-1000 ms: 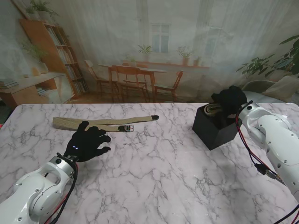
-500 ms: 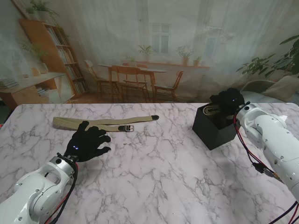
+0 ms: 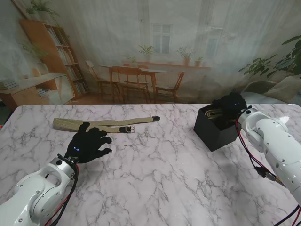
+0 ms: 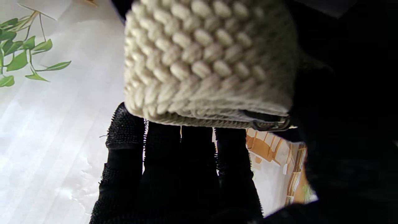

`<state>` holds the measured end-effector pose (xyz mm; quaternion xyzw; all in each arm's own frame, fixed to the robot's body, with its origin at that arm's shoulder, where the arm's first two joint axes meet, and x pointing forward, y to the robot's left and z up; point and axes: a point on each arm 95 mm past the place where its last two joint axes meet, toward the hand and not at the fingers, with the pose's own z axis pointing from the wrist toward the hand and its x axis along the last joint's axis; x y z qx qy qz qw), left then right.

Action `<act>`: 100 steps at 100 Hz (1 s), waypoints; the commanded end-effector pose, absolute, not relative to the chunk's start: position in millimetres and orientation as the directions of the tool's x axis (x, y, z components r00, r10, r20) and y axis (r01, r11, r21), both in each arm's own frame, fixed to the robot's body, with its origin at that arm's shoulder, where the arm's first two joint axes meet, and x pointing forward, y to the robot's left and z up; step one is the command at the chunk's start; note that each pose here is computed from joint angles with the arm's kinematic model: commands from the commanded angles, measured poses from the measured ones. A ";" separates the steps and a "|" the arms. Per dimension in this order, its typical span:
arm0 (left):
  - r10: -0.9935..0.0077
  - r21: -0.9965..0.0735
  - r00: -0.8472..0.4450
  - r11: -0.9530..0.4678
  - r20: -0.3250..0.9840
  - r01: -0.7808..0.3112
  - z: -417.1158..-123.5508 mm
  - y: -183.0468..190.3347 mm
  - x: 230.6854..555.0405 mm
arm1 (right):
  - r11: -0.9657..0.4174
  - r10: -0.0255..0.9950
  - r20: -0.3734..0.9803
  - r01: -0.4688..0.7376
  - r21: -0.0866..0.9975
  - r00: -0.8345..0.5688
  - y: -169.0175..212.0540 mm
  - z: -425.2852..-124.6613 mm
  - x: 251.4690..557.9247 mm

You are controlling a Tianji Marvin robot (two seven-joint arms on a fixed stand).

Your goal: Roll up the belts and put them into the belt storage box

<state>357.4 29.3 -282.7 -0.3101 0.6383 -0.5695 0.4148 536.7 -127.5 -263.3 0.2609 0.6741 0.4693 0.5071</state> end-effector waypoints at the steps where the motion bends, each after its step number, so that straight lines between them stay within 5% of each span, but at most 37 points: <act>1: -0.866 -0.984 -0.467 0.167 -0.177 0.063 -285.2 28.7 357.2 | 0.460 0.808 -0.472 -0.123 0.879 -0.353 -130.9 -266.8 533.3; 37: -0.865 -0.983 -0.467 0.171 -0.183 0.068 -285.0 29.0 357.1 | 0.451 0.821 -0.465 -0.122 0.884 -0.332 -133.3 -266.4 528.5; 62: -0.866 -0.983 -0.465 0.173 -0.184 0.067 -285.0 29.3 357.2 | 0.428 0.830 -0.467 -0.188 0.884 -0.305 -133.5 -237.9 519.0; 100: -0.876 -0.985 -0.452 0.167 -0.166 0.038 -288.7 31.1 362.5 | 0.322 0.843 -0.399 -0.255 0.912 -0.360 -91.2 -192.8 465.1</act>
